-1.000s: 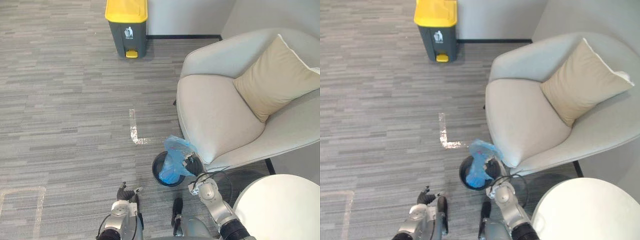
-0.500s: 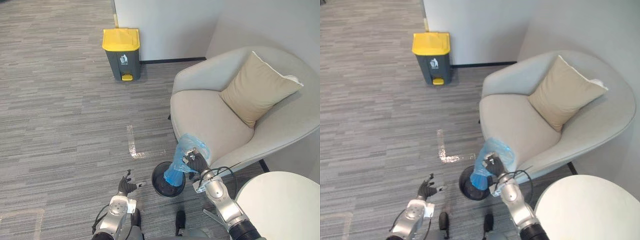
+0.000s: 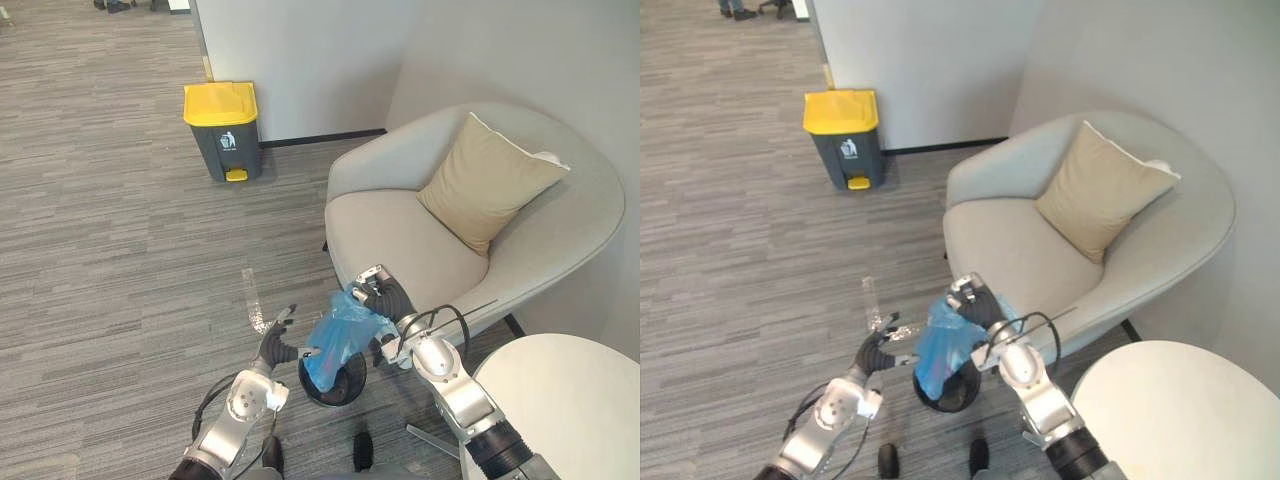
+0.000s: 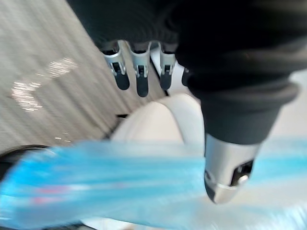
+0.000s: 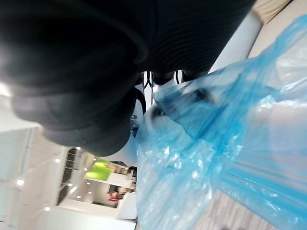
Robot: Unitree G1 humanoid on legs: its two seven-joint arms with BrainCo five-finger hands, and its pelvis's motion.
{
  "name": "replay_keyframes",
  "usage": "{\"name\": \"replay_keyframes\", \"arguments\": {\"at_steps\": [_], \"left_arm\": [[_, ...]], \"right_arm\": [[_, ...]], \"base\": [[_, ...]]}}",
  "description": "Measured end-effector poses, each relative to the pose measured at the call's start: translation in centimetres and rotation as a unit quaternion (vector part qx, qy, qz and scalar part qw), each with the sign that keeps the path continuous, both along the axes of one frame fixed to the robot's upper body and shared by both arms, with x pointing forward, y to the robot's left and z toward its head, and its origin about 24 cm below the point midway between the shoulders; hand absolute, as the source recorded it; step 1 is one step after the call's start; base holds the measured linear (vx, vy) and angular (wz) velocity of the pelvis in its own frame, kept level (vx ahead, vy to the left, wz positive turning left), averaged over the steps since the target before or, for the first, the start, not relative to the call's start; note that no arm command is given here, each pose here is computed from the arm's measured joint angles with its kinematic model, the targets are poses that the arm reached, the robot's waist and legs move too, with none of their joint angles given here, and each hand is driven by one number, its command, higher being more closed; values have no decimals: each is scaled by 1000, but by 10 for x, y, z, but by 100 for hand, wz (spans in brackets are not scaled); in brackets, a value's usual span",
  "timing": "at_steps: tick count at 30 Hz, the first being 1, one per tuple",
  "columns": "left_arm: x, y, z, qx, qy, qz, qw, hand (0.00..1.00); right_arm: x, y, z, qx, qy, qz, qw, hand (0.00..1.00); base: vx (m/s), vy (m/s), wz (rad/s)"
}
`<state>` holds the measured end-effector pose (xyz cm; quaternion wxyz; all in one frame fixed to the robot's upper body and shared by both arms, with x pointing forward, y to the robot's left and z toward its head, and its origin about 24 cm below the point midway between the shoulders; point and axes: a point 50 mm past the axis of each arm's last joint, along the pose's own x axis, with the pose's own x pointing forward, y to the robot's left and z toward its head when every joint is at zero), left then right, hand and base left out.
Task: Gather rubbish on tea table into small bin, then transfer packed bag to large trash can.
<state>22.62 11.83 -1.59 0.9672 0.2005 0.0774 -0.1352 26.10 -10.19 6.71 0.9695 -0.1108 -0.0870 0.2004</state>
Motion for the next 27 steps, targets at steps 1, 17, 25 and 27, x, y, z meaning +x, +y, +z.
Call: {"name": "replay_keyframes", "arguments": {"at_steps": [1,17,25,27], "left_arm": [[3,-3,4,4,-12,-11,1000,0],[29,-28,31,102,-108,-99,984,0],[37,-22,18,179,-102,-91,974,0],[38,-19,15,189,-100,-82,973,0]], "right_arm": [[0,2,3,7,-2,7,1000,100],[3,42,42,109,-22,116,987,100],[1,64,54,150,-17,164,975,100],[0,68,54,157,-13,173,972,100]], "base": [[0,0,0],[-4,3,-4],[13,1,-5],[11,-1,-7]]}}
